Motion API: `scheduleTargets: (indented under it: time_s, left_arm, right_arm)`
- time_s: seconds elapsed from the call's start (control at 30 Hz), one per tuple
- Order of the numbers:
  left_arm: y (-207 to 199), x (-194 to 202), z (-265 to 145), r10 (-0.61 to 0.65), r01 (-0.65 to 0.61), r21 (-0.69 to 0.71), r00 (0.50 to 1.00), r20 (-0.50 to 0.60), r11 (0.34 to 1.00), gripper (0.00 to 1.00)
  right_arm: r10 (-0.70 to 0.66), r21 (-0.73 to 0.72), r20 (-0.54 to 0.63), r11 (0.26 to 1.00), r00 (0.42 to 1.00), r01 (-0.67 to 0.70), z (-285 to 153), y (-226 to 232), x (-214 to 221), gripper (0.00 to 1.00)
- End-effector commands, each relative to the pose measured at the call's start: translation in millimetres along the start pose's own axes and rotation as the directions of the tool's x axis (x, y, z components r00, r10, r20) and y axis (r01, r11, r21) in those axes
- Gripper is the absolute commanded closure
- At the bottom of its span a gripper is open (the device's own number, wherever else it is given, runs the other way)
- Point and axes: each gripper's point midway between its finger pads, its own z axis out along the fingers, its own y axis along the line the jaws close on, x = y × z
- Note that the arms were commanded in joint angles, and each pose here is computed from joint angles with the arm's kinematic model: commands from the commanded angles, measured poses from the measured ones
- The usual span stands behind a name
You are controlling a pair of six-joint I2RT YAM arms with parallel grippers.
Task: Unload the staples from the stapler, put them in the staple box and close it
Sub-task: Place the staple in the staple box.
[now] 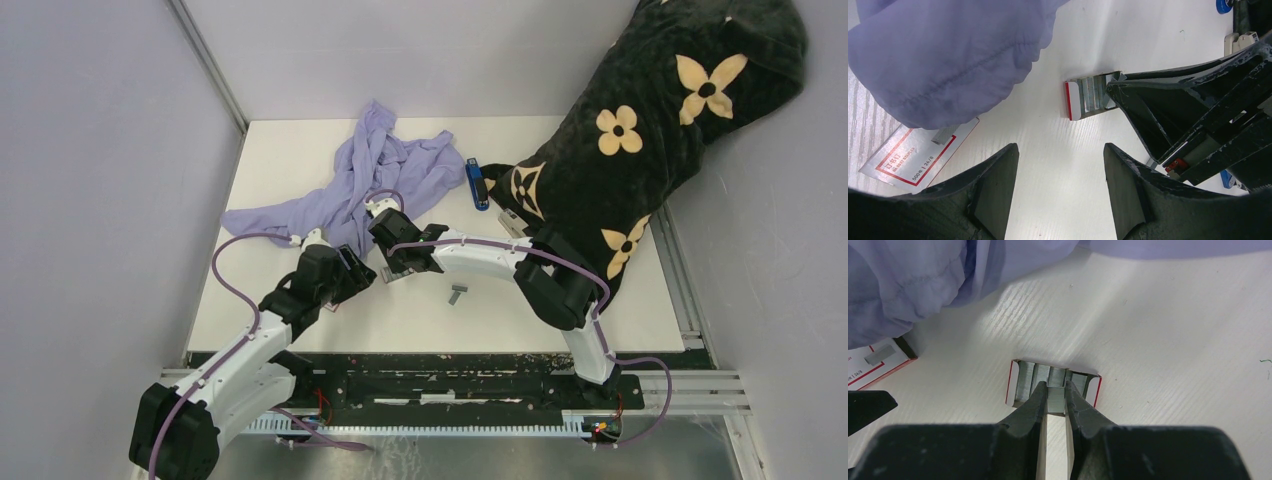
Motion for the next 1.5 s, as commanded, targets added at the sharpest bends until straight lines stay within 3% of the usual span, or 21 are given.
scheduleTargets:
  time_s: [0.0,1.47]
  left_arm:
    - [-10,-11,-2,-0.04,0.039,0.037,0.998,0.04,0.999,0.3]
    - [-11,-12,-2,-0.035,0.033,0.035,0.998,0.042,0.999,0.3]
  right_arm:
    - [0.017,-0.011,0.038,1.0,0.999,-0.016,-3,4,-10,0.89]
    - [0.016,-0.002,-0.002,1.0,1.0,-0.016,3,1,6,0.89]
